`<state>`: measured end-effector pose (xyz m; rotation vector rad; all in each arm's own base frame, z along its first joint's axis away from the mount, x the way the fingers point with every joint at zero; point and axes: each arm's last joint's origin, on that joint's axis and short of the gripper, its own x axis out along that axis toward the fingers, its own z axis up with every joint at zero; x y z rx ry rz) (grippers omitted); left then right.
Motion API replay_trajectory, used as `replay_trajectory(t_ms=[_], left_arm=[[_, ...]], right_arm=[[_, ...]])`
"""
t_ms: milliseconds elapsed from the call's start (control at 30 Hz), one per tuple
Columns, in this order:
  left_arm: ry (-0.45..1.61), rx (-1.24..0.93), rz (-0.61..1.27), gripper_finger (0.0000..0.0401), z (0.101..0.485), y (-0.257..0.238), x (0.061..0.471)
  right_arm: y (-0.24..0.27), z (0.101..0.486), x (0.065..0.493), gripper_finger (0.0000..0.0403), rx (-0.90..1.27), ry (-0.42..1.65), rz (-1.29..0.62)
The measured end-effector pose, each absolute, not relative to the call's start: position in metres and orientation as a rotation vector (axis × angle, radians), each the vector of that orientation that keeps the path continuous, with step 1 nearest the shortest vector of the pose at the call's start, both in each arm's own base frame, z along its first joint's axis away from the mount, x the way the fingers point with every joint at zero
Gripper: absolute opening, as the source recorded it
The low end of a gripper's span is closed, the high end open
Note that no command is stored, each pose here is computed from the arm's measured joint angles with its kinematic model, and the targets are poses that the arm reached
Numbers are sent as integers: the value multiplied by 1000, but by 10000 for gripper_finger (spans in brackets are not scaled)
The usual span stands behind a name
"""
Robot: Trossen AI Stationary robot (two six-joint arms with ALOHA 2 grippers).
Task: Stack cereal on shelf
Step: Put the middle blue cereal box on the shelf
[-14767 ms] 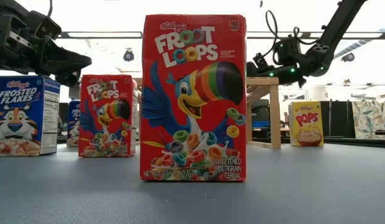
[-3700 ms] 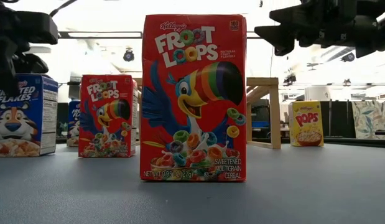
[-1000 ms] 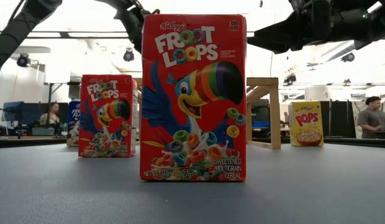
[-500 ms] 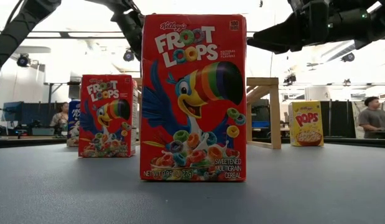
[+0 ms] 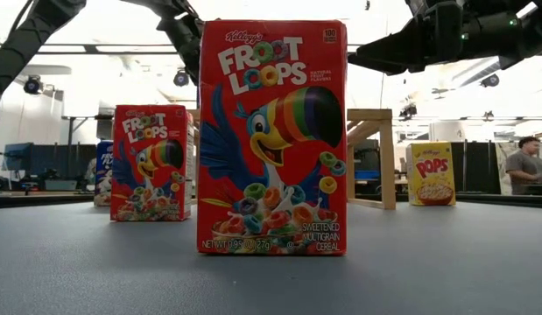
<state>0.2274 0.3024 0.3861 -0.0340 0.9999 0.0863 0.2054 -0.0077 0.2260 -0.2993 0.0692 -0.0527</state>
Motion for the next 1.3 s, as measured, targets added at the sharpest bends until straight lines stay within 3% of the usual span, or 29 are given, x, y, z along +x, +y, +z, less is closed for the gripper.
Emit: replay_trajectory(t_ms=[333, 733, 967, 1100, 1300], left_arm=[[987, -26, 99, 217, 390, 303, 228], [901, 106, 164, 217, 434, 283, 210], [788, 16, 80, 217, 444, 276, 188], [713, -43, -27, 208, 435, 278, 179], [727, -1, 8, 171, 422, 267, 165]], right_arm=[[-8, 226, 205, 286, -299, 69, -52], [-8, 226, 205, 286, -299, 70, -52], [-8, 226, 205, 286, -299, 70, -52], [-8, 226, 205, 286, -298, 71, -52], [-8, 224, 205, 286, -298, 87, -49]])
